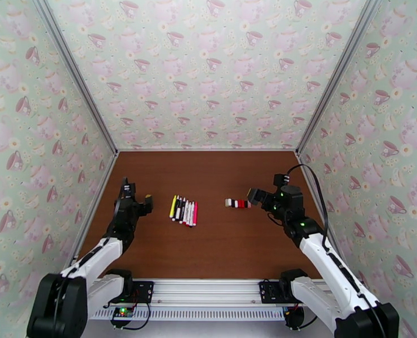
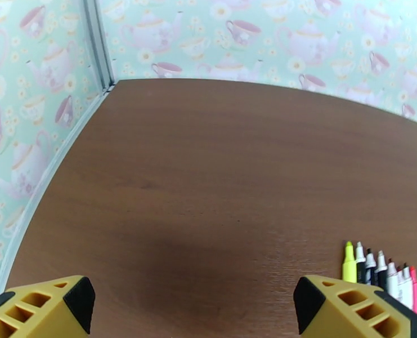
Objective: Open the pen caps
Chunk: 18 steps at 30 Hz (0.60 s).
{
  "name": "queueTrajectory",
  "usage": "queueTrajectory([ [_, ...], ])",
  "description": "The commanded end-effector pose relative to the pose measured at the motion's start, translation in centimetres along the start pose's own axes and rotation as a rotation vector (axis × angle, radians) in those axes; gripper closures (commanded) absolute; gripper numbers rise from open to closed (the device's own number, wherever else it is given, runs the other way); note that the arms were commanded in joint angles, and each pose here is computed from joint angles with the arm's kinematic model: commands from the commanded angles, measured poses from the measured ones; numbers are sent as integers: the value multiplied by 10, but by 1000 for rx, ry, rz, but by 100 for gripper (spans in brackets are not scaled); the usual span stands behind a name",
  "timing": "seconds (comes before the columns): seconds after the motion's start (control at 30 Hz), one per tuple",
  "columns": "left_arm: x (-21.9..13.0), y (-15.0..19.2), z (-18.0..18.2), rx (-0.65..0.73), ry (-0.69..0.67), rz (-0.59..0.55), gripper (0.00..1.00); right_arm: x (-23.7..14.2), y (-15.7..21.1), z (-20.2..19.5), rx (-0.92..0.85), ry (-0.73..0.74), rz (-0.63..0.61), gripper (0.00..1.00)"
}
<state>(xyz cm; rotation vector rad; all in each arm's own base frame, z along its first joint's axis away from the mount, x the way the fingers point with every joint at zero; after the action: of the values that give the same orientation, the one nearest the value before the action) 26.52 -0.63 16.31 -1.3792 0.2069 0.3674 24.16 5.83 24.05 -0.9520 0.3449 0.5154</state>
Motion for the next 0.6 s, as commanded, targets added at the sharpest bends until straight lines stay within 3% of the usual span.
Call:
queueTrajectory([
  [0.0,8,-13,-1,28,29,-167,0,3,-4,-2,-30,20,-57,0],
  [0.2,26,1,-7,26,90,-206,0,9,-4,-12,-43,86,-110,0],
  [0.4,36,16,-5,-6,67,-228,0,15,-6,-14,-55,113,-131,0],
  [0.57,58,8,-5,1,71,-95,0,21,-11,-16,-89,155,-156,0],
])
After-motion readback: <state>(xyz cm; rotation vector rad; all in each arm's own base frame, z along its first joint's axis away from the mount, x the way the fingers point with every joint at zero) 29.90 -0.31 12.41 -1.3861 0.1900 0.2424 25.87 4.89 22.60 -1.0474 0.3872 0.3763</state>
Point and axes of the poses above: each hand's point on the last joint's axis, 136 mm out from that joint toward the fingers, its own x axis out along the fingers, its own z axis along the line the jaws close on, y = z × x, the point moved 9 cm from there along -x, back along the fingers, and after that the axes turned 9 degrees about x, right-handed, at the moved point
